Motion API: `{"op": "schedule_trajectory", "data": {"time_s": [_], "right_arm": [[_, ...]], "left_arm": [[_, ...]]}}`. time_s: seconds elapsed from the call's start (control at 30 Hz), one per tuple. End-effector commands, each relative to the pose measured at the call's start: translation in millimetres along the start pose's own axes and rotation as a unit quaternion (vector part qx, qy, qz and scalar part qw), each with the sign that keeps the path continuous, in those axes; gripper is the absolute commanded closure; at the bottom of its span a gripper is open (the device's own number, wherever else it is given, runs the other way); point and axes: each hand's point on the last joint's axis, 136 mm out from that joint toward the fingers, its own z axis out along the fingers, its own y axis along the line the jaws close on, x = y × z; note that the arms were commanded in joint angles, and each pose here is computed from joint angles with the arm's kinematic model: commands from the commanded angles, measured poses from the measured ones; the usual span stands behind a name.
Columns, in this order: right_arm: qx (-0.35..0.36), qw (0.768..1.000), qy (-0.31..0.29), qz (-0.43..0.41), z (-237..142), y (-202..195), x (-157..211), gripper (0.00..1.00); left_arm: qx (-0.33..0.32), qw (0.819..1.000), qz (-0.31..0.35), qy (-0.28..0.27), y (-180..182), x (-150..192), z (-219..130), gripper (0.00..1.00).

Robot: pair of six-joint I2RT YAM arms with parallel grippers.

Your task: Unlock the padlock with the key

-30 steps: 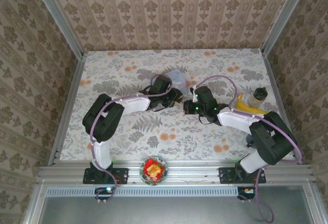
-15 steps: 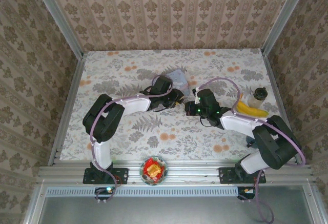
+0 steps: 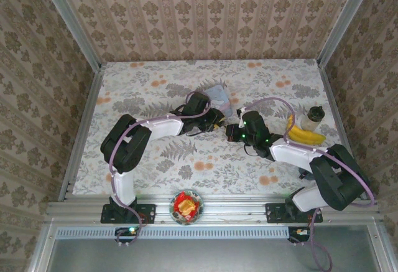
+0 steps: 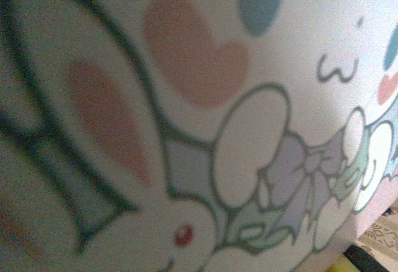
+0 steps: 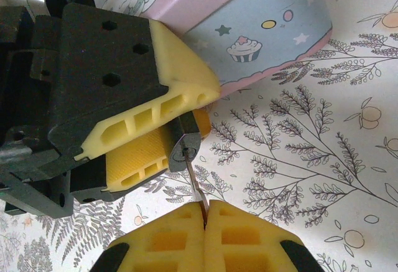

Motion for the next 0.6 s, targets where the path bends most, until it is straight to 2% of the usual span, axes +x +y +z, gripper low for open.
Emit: {"op": "schedule_trajectory", "data": {"time_s": [0.0,0.33,0.57], "right_arm": [[-0.012,0.999,-0.044,0.006,-6.2,7.4,-18.6,1.0],[-0.04,0.998,-0.042,0.005,1.1,23.7,-30.6,1.0],[-0.079,0.991,-0.047,0.1,14.5,29.5,-43.7,1.0]], "left_arm": [[-0.065,0.992,-0.066,0.091,40.6,43.9,7.5,0.85],[-0.065,0.991,-0.059,0.1,38.3,50.6,8.3,0.85],[-0.06,0.991,-0.047,0.112,31.3,59.6,9.5,0.85]]}}
